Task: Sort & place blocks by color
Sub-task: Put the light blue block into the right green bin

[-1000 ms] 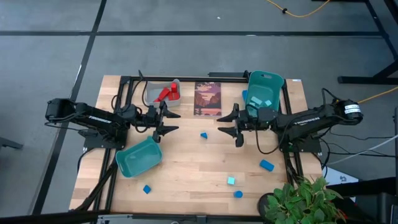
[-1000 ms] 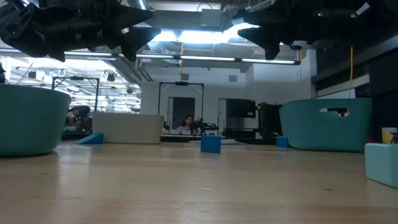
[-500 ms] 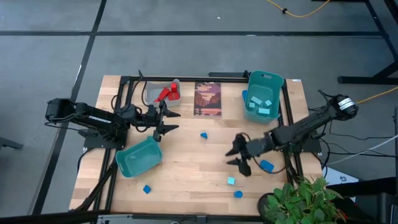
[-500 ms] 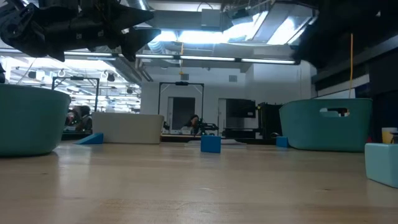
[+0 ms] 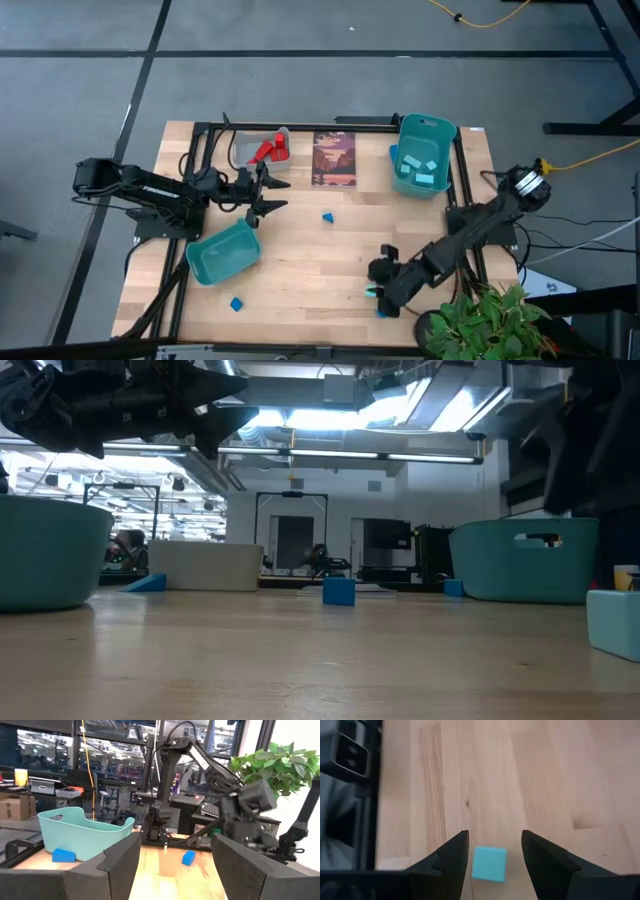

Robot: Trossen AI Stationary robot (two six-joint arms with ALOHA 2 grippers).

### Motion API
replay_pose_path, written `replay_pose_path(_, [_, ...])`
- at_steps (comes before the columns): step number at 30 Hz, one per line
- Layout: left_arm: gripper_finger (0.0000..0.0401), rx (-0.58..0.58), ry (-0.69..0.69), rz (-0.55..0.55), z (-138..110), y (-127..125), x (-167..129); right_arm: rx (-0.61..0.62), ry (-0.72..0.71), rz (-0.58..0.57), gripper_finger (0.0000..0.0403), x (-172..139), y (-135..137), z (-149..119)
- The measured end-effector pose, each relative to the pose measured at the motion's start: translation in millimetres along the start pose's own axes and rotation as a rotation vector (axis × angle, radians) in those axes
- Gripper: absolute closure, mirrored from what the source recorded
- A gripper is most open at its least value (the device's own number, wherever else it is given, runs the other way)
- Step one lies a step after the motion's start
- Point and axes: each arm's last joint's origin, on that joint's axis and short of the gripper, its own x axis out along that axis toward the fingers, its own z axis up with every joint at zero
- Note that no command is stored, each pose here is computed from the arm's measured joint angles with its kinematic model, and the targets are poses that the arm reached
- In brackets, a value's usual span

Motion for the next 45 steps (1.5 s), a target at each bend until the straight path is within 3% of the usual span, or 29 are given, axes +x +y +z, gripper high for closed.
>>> replay_pose_path(12, [0.0165, 0.000, 0.000, 0.001, 0.0, 0.0, 0.0, 0.015, 0.096, -0.078, 0.0217, 31.3, 7.1, -13.8])
replay_pose_path(23, [0.0165, 0.000, 0.000, 0.002, -0.1, 0.1, 0.0, 0.019, 0.103, -0.036, 0.0217, 28.7, 15.7, -22.0])
replay_pose_path(35, [0.0165, 0.000, -0.002, 0.012, 0.0, 0.4, 0.0, 0.009, 0.064, -0.079, 0.0217, 38.0, 16.2, -24.7])
replay_pose_path(45, [0.0165, 0.000, 0.001, 0.014, -0.2, 0.4, 0.0, -0.082, 0.059, -0.068, 0.0217, 28.7, 24.2, -14.7])
